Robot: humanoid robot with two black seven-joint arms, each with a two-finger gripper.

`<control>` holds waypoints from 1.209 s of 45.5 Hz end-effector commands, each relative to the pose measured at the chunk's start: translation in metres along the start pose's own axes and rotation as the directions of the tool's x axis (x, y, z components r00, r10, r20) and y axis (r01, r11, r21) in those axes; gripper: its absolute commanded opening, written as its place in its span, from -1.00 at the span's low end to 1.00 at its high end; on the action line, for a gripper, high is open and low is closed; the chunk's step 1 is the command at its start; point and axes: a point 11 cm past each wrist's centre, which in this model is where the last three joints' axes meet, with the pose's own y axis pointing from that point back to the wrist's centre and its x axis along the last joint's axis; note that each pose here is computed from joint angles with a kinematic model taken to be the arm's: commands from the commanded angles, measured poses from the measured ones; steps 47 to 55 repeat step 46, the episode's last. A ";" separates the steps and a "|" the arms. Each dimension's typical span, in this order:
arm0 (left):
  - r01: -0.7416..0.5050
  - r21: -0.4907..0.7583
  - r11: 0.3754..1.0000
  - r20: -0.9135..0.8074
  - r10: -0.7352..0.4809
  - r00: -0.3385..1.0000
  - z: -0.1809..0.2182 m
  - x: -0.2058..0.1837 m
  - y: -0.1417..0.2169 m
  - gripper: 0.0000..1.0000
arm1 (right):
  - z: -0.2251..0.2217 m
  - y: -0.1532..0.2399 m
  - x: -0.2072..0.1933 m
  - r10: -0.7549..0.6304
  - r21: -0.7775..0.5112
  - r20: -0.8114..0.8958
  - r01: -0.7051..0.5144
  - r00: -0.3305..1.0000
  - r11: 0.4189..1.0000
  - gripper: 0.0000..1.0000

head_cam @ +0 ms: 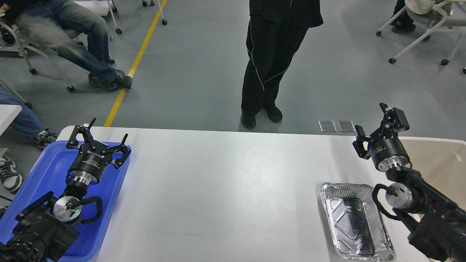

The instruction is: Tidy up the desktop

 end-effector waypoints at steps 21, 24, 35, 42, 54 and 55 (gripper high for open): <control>0.000 0.000 1.000 0.000 0.000 1.000 0.000 0.000 0.000 1.00 | -0.011 -0.012 -0.002 0.053 0.072 0.078 -0.059 0.996 0.996 1.00; 0.000 0.000 1.000 0.000 0.000 1.000 0.000 0.000 0.000 1.00 | -0.013 -0.012 -0.004 0.055 0.082 0.092 -0.063 0.994 0.995 1.00; 0.000 0.000 1.000 0.000 0.000 1.000 0.000 0.000 0.000 1.00 | -0.013 -0.013 -0.004 0.061 0.084 0.110 -0.070 0.992 0.994 1.00; 0.000 0.000 1.000 0.000 0.000 1.000 0.000 0.000 0.000 1.00 | -0.011 -0.012 -0.005 0.060 0.078 0.104 -0.068 0.993 0.995 1.00; 0.000 0.000 1.000 0.000 0.000 1.000 0.000 0.000 0.000 1.00 | -0.010 -0.012 -0.005 0.057 0.075 0.100 -0.065 0.993 0.995 1.00; 0.000 0.000 1.000 0.000 0.000 1.000 0.000 0.000 0.000 1.00 | -0.010 -0.012 -0.005 0.057 0.075 0.100 -0.065 0.993 0.995 1.00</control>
